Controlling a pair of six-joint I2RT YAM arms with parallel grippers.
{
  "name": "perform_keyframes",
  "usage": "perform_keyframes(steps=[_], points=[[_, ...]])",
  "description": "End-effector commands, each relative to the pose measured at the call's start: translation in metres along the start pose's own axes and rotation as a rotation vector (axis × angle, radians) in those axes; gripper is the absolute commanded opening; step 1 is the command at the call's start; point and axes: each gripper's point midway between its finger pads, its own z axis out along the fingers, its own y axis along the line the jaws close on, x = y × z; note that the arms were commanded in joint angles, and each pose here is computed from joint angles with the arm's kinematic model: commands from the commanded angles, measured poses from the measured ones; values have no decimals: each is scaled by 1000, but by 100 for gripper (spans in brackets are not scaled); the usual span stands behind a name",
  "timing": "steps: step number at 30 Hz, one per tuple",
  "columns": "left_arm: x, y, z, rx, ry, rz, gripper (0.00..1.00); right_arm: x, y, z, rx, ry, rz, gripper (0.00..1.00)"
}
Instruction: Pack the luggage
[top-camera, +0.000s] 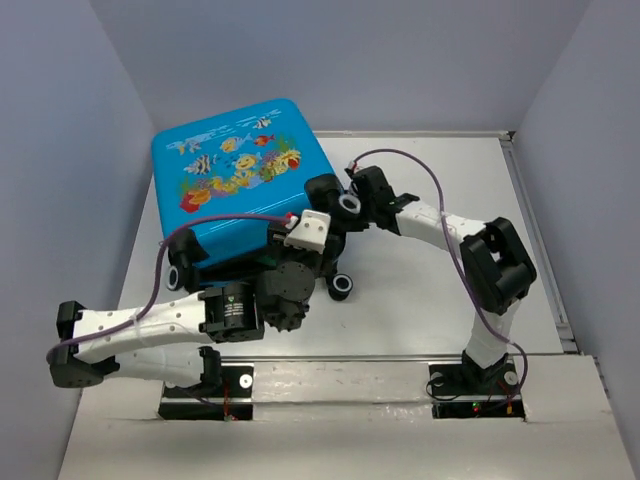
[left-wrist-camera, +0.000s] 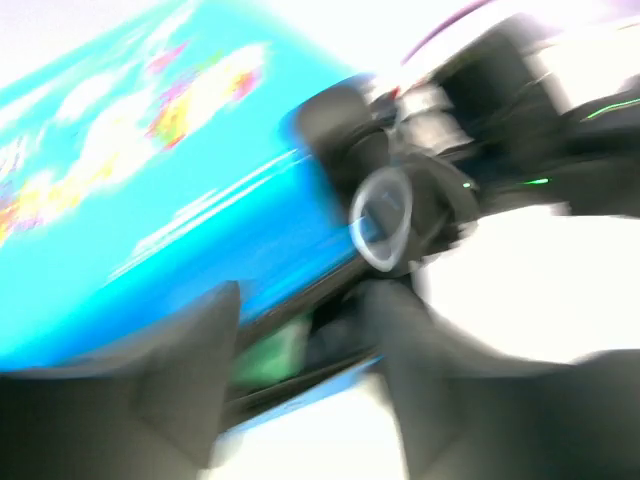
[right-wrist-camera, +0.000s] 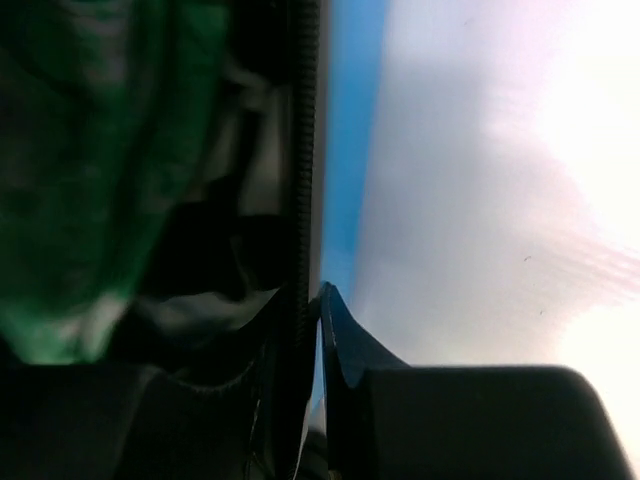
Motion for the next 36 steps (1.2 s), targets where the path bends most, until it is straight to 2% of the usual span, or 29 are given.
perform_keyframes(steps=[1,3,4,5,6,7,8,9,10,11,12,14,15,16,17,19,20,22,23,24,25,27,28,29,30,31,32,33,36], points=[[-153,-2,-36,193,-195,-541,80,-10,-26,-40,-26,-53,-27,19],[-170,-1,-38,206,-215,-552,84,-21,-53,-62,16,-96,34,45],[-180,7,-38,181,-227,-559,85,-22,-59,-80,27,-123,46,76],[-184,7,-35,160,-234,-558,87,-26,-68,-90,59,-146,54,87],[-194,16,-34,133,-244,-556,87,-28,-79,-102,95,-159,69,92],[-199,21,-30,109,-248,-556,87,-37,-78,-122,102,-211,60,97],[-202,18,-22,91,-244,-548,87,-42,-77,-133,108,-236,52,97],[-209,37,-8,38,-247,-568,86,-47,-80,-146,128,-259,51,97],[-214,29,1,90,-256,-572,86,-57,-74,-165,131,-309,40,97],[-212,53,22,18,-260,-562,86,-69,-76,-178,173,-355,33,97],[-207,58,33,7,-255,-564,86,-71,-78,-189,207,-366,36,95],[-203,65,56,15,-262,-580,85,-86,-69,-218,215,-445,20,85],[-199,92,75,-65,-266,-564,85,-91,-62,-228,198,-471,6,72],[-195,99,86,-80,-255,-556,85,-92,-54,-237,169,-489,-5,57],[-192,104,100,-84,-242,-546,85,-92,-46,-244,134,-501,-14,35],[-180,97,138,-28,-170,-521,86,-84,-13,-260,-6,-502,-64,9],[-155,102,173,-19,-94,-492,86,-71,14,-258,-81,-470,-110,7],[-156,116,199,-4,-67,-491,86,-50,47,-255,-146,-434,-178,7],[-124,130,232,-42,25,-469,87,-26,81,-249,-230,-378,-245,7],[-116,140,246,-69,51,-461,87,-12,95,-246,-270,-342,-269,7],[-135,153,253,-81,14,-458,88,5,107,-235,-298,-292,-293,8],[-124,174,289,-97,50,-456,88,40,139,-226,-348,-219,-379,10],[-121,180,300,-89,59,-455,89,50,143,-220,-344,-194,-397,11],[-84,191,329,-95,141,-452,90,60,144,-205,-319,-158,-404,11],[-77,199,341,-98,149,-458,90,67,146,-198,-311,-136,-416,12],[-101,211,344,-96,86,-468,90,75,148,-191,-300,-117,-430,17],[-73,214,366,-76,131,-485,90,82,138,-174,-253,-85,-430,19],[-70,242,373,-99,106,-510,90,83,131,-166,-209,-84,-430,20],[-30,251,401,-23,122,-578,87,92,116,-142,-133,-44,-438,20]])
